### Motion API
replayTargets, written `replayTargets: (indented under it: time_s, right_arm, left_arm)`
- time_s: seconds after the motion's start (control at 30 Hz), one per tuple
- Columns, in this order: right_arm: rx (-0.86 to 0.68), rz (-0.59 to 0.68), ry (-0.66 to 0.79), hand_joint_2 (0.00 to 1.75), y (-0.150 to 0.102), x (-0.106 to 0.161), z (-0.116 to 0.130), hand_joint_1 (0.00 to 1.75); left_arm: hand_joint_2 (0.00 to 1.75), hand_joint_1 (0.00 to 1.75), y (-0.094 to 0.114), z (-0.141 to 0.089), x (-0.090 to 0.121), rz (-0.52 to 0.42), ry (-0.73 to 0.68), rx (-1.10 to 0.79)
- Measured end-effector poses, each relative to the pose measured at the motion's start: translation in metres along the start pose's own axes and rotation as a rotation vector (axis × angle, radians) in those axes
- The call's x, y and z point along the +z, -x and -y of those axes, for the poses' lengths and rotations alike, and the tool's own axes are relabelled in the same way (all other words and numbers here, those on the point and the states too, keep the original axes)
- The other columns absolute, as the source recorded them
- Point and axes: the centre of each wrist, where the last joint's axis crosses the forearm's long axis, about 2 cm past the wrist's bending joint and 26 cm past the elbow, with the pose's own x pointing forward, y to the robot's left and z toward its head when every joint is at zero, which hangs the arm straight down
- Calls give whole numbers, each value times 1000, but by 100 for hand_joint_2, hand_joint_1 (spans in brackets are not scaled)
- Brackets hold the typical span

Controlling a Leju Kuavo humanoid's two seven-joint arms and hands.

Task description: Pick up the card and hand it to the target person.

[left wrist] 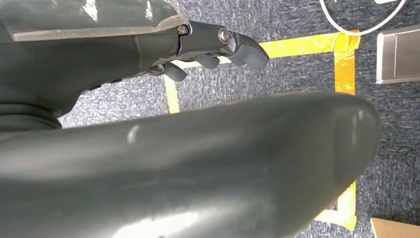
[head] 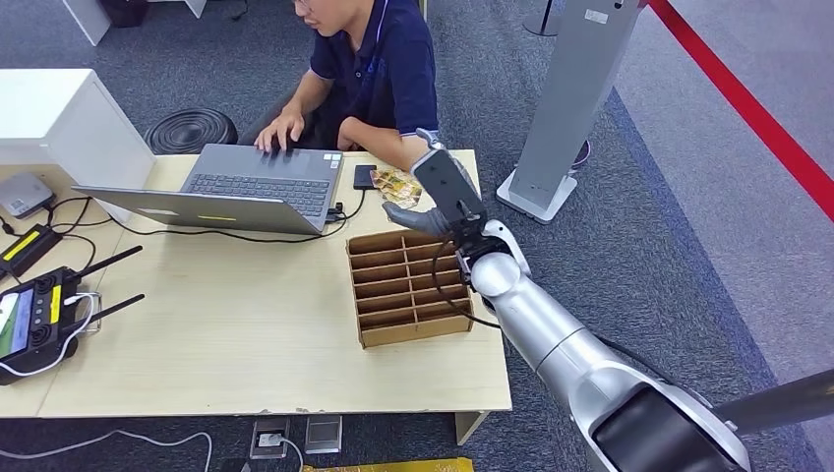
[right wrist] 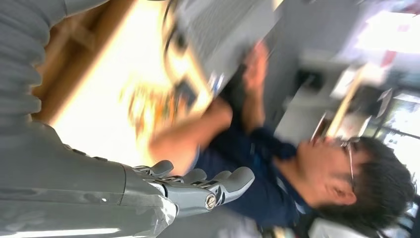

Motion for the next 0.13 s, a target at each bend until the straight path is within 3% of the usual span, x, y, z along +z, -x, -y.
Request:
replayTargets:
  time_s: [0.13]
  right_arm:
    - [-301, 40, -35, 175, 6, 14, -2, 0]
  left_arm:
    - [0, 0, 2, 0, 0, -4, -1, 5]
